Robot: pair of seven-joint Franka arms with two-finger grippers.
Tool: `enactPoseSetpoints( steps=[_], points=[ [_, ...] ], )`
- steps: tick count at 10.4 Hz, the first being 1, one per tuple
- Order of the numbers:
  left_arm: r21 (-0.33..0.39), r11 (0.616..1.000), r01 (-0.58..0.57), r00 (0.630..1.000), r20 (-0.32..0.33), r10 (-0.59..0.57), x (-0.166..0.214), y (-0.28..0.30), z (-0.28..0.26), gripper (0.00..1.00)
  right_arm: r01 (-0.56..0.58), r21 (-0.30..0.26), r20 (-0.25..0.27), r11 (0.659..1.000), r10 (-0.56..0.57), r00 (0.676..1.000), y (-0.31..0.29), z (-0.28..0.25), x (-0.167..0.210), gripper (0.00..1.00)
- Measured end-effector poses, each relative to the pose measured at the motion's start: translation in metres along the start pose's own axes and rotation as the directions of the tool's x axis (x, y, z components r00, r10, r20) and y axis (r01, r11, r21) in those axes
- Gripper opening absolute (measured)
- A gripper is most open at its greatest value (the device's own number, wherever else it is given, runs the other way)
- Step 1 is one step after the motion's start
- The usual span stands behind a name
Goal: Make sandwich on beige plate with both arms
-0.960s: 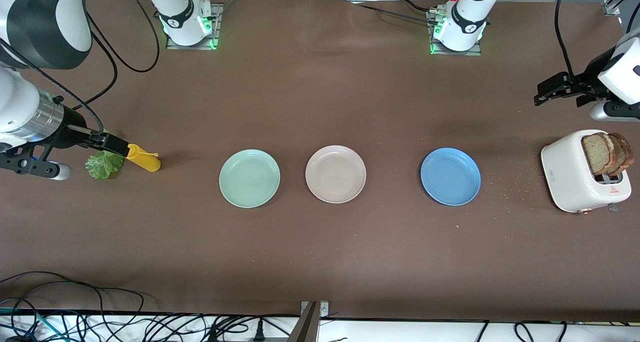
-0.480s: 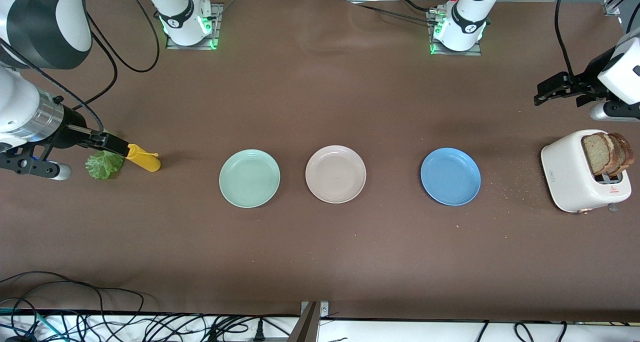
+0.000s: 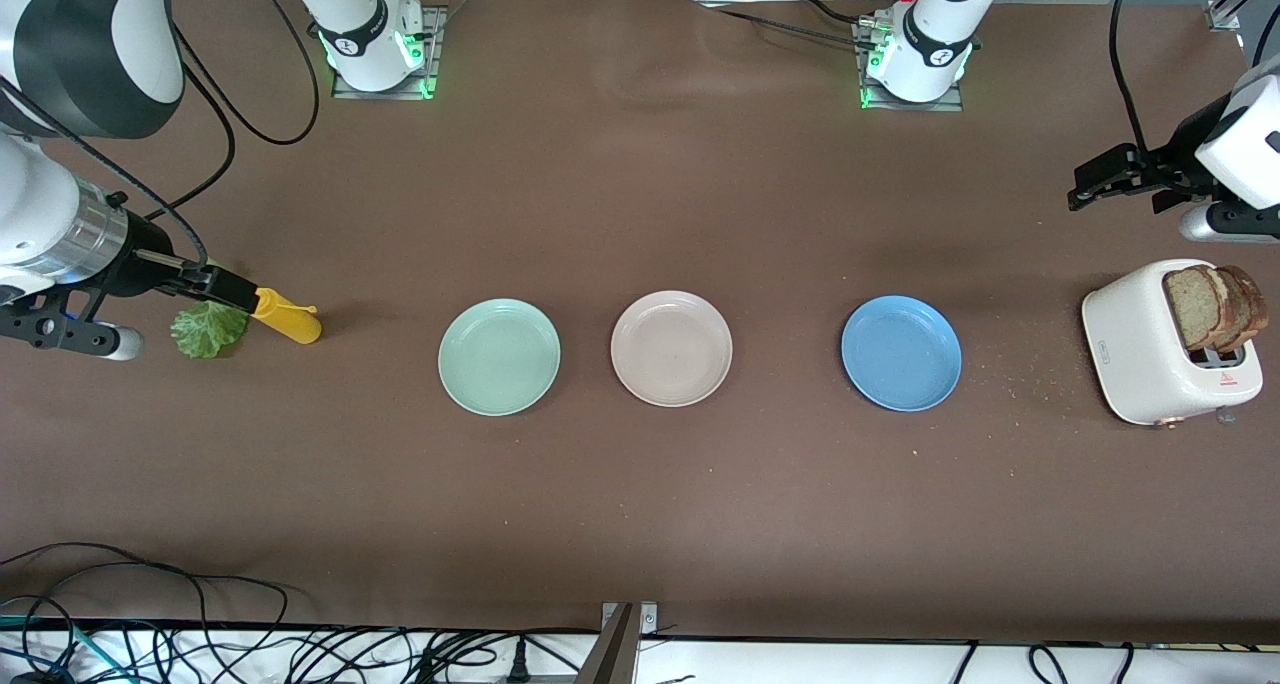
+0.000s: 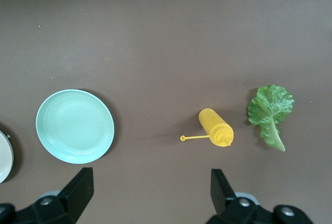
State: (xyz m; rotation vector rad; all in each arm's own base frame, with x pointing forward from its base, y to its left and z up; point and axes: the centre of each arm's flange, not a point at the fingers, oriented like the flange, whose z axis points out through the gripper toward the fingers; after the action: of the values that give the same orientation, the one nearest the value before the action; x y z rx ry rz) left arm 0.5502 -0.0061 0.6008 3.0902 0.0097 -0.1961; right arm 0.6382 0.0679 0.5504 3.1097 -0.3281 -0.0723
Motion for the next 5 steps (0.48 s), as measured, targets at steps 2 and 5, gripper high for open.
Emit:
enactPoseSetpoints(
  steps=[2, 5],
  points=[
    [0.0, 1.0, 0.0, 1.0, 0.0, 0.0, 0.0, 0.0, 0.0001, 1.0, 0.0, 0.0, 0.0, 1.0, 0.0, 1.0, 0.0, 0.0, 0.0, 1.0],
    [0.01, 1.0, 0.001, 1.0, 0.0, -0.001, 0.0001, -0.0011, 0.0001, 1.0, 0.0, 0.0, 0.0, 1.0, 0.0, 1.0, 0.0, 0.0, 0.0, 1.0]
  ],
)
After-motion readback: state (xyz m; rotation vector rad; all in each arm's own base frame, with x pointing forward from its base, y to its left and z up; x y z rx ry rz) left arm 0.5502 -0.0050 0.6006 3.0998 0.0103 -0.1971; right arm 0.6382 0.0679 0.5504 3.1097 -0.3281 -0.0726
